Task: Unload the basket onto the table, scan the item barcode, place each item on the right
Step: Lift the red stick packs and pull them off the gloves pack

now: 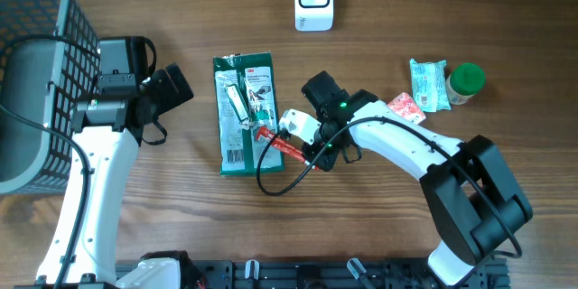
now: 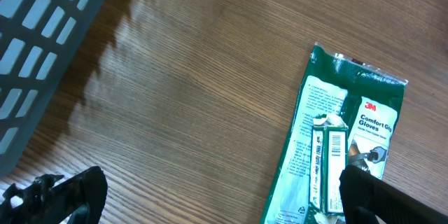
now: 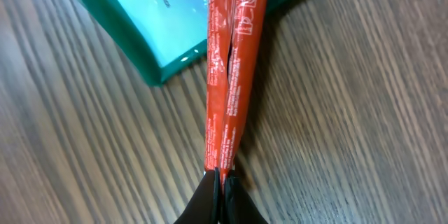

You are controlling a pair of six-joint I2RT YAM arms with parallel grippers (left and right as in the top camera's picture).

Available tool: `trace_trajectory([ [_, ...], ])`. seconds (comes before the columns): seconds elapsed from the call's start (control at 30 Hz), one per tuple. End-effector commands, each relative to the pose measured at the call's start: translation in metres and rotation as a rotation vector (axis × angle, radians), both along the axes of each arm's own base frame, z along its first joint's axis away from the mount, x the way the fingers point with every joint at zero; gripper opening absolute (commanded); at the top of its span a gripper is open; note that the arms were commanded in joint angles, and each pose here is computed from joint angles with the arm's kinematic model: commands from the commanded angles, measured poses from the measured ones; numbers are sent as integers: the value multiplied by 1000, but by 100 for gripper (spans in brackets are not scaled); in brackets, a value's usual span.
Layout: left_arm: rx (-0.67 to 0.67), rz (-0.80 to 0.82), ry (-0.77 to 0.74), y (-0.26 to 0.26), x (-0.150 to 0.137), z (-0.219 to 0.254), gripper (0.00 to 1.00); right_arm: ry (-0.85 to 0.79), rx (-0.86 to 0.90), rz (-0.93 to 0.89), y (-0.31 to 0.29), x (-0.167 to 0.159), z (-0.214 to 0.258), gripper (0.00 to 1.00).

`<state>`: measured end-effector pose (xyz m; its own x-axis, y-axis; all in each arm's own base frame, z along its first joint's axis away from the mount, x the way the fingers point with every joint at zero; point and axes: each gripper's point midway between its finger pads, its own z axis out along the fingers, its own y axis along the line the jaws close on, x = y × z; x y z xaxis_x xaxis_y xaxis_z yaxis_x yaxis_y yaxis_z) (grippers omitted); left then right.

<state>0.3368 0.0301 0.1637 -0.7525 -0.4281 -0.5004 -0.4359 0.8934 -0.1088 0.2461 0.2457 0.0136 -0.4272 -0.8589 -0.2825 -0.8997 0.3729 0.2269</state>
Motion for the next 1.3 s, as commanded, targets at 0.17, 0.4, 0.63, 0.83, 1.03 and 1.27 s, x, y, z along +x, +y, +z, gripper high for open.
trace_trajectory([
  [0.17,13,-1,-3,3,1,2,100,-43,-10,-13,4,13,-1,30],
  [0.4,13,-1,-3,3,1,2,100,4,-32,-81,5,15,23,55],
  [0.63,13,0,-3,3,1,2,100,44,-62,-83,-3,3,1,57],
  [0.83,13,0,-4,3,1,2,100,101,-102,-82,-13,-11,-24,57],
  [1.03,13,0,-3,3,1,2,100,122,-143,-107,-21,-18,-49,26],
  [1.27,13,-1,-3,3,1,2,100,77,-109,-104,-12,-5,-17,4],
])
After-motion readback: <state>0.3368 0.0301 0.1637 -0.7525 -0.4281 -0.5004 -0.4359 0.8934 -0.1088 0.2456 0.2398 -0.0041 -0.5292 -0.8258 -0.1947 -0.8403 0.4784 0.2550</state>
